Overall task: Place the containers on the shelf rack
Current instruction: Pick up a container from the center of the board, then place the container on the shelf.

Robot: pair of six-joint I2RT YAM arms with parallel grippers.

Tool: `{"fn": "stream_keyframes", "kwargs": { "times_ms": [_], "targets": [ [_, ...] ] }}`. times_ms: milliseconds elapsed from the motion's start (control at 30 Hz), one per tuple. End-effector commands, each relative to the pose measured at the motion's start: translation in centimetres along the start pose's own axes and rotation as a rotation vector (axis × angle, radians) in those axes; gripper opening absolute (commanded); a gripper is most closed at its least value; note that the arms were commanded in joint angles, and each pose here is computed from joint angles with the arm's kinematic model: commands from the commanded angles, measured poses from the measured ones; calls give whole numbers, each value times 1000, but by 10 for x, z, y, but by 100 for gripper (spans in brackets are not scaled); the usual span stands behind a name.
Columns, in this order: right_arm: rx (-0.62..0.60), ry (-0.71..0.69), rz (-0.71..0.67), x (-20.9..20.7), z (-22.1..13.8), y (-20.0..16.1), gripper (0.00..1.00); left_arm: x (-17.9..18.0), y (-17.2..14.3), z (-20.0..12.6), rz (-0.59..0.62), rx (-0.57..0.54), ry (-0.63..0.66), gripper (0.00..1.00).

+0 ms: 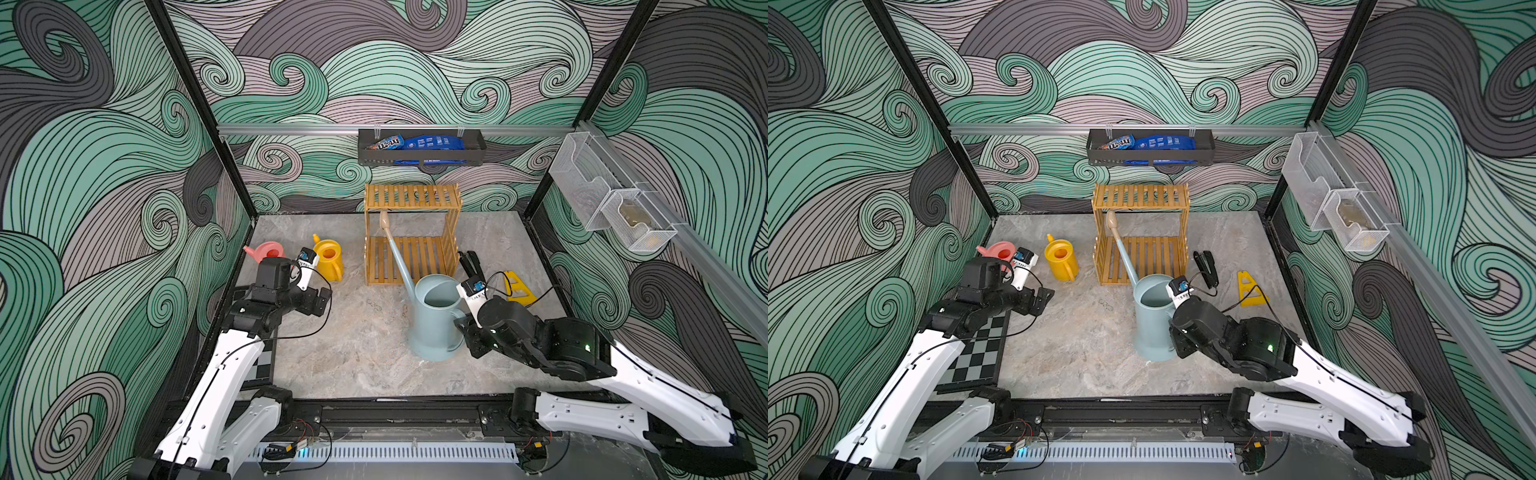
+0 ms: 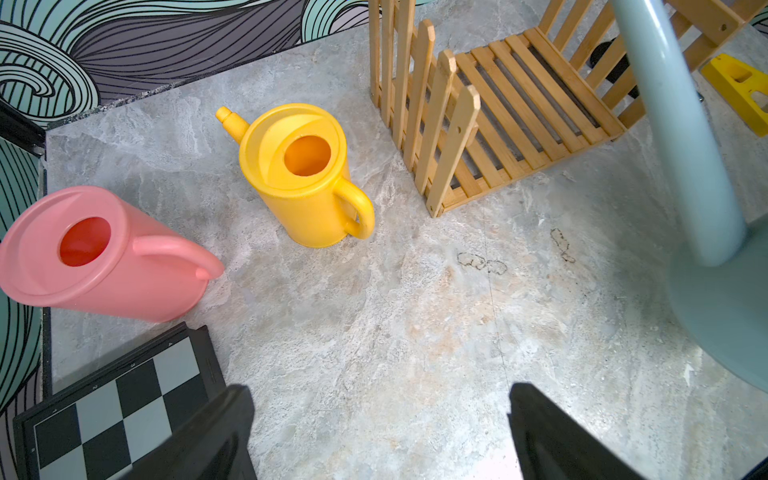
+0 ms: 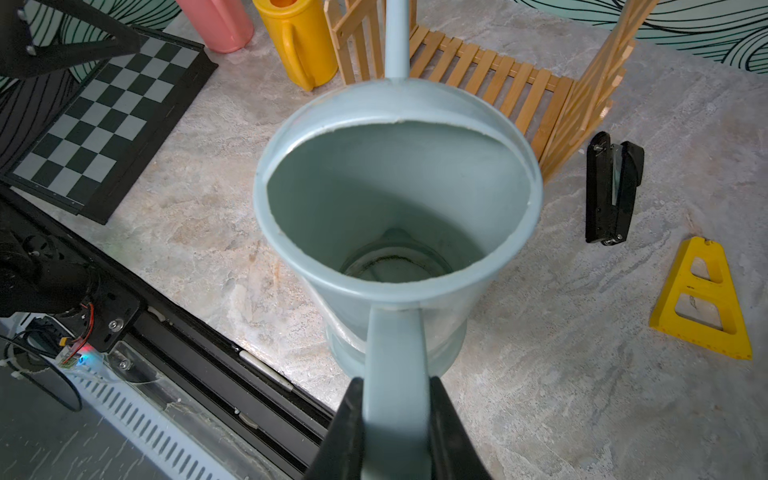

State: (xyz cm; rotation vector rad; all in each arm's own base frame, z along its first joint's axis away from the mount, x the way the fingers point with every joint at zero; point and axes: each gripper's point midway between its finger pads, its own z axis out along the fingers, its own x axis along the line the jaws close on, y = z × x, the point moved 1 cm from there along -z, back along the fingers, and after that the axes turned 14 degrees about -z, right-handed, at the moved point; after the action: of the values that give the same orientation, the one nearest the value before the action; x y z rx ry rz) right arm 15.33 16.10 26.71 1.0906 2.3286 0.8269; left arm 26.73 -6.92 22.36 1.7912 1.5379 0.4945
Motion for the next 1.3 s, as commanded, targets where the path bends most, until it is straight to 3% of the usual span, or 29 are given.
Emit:
{"fn": "stream_keyframes", "kwargs": {
  "times_ms": [0, 400, 833, 1100, 1267],
  "targets": [
    [-30, -6, 30, -4, -2, 9, 12, -4, 2, -3, 12, -15, -23, 99],
    [-4, -39, 114, -24, 17, 24, 12, -9, 2, -8, 32, -9, -47, 99],
    [-6, -62, 137, -31, 48, 64, 11, -14, 0, -8, 42, -10, -68, 99],
    [-51, -101, 186, -47, 62, 83, 10, -17, 0, -9, 46, -10, -78, 99],
    [-100, -118, 196, -52, 68, 98, 4, -17, -1, -7, 52, -16, -73, 99]
  ]
}}
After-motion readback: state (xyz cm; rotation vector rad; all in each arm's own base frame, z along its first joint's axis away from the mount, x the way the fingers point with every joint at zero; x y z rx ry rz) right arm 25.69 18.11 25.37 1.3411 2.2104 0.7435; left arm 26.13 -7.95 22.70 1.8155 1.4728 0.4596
